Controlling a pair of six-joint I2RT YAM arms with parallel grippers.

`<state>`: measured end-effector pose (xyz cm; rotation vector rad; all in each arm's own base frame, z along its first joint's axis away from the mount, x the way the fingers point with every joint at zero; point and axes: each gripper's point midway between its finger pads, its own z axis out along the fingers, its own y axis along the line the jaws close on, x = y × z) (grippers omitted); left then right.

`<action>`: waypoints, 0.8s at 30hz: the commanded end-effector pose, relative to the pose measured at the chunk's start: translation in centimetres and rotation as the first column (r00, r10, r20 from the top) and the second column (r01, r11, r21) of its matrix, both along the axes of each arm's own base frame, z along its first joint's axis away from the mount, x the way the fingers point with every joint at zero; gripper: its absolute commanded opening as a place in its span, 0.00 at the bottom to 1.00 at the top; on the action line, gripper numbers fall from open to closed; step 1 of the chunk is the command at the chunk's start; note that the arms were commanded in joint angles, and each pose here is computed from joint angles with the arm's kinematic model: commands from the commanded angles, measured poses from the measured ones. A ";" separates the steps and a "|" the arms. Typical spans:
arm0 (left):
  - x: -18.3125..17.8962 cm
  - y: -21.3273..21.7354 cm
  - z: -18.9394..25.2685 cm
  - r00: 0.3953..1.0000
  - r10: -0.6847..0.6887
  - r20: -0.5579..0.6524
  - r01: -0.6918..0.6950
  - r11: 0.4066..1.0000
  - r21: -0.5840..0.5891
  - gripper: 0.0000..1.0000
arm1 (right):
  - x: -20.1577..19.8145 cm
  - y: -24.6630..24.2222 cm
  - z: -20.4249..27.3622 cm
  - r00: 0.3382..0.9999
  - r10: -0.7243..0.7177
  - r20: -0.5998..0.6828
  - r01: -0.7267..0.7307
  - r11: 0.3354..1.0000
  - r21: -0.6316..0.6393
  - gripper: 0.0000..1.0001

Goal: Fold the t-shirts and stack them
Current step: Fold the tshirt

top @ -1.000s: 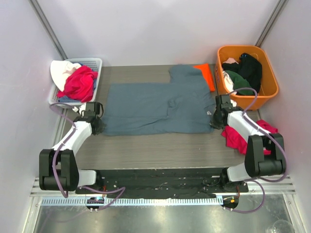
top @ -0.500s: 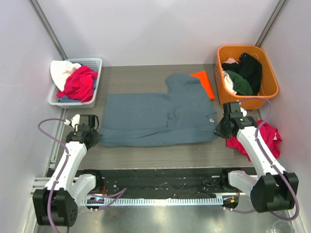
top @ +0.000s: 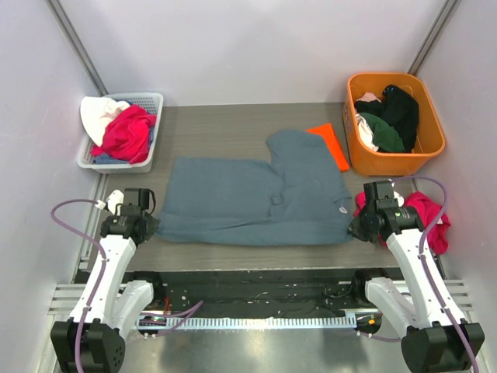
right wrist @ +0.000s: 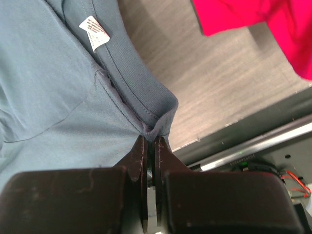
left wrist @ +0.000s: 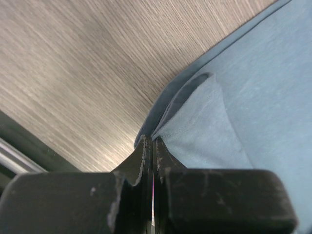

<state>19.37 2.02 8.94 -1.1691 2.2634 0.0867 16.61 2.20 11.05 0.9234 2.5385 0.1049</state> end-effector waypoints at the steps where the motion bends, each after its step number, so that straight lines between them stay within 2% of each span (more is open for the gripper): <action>1: -0.2 1.1 2.7 0.994 0.083 0.067 -0.085 0.996 0.026 0.00 | -1.5 -0.4 -0.2 0.999 -0.016 -0.038 0.016 1.000 -0.012 0.01; 14: -2.6 1.1 4.9 0.986 0.147 0.081 -0.147 0.989 -0.007 0.00 | -2.4 -0.4 -0.2 0.999 0.013 -0.050 -0.014 1.000 -0.018 0.01; 16: -2.9 1.1 5.1 0.984 0.154 0.089 -0.154 0.988 -0.011 0.06 | -2.4 -0.3 -0.1 0.998 0.022 -0.053 -0.022 1.000 -0.014 0.04; 17: -3.3 1.1 5.2 0.984 0.156 0.087 -0.155 0.988 -0.012 0.16 | -2.4 -0.1 0.0 0.998 0.034 -0.051 -0.034 0.999 -0.005 0.13; 18: -3.5 1.2 5.3 0.983 0.162 0.086 -0.161 0.987 -0.012 0.31 | -2.4 -0.1 0.1 0.998 0.036 -0.051 -0.036 0.999 -0.004 0.25; 19: -3.7 1.2 5.6 0.981 0.169 0.092 -0.169 0.986 -0.014 0.47 | -2.4 0.0 0.4 0.998 0.036 -0.050 -0.037 0.999 -0.003 0.42; 20: -4.3 1.3 5.7 0.980 0.177 0.087 -0.176 0.984 -0.014 0.72 | -2.1 -0.1 1.0 0.999 0.032 -0.034 -0.032 0.999 -0.005 0.50; 22: -4.6 1.6 6.6 0.976 0.190 0.110 -0.190 0.982 -0.009 0.99 | -1.7 -0.4 2.0 1.000 0.019 -0.001 -0.019 1.000 -0.020 0.60; 24: -4.8 2.0 7.9 0.968 0.201 0.152 -0.204 0.979 0.001 1.00 | -0.7 -1.1 4.1 0.998 -0.001 0.064 0.004 0.999 -0.051 0.65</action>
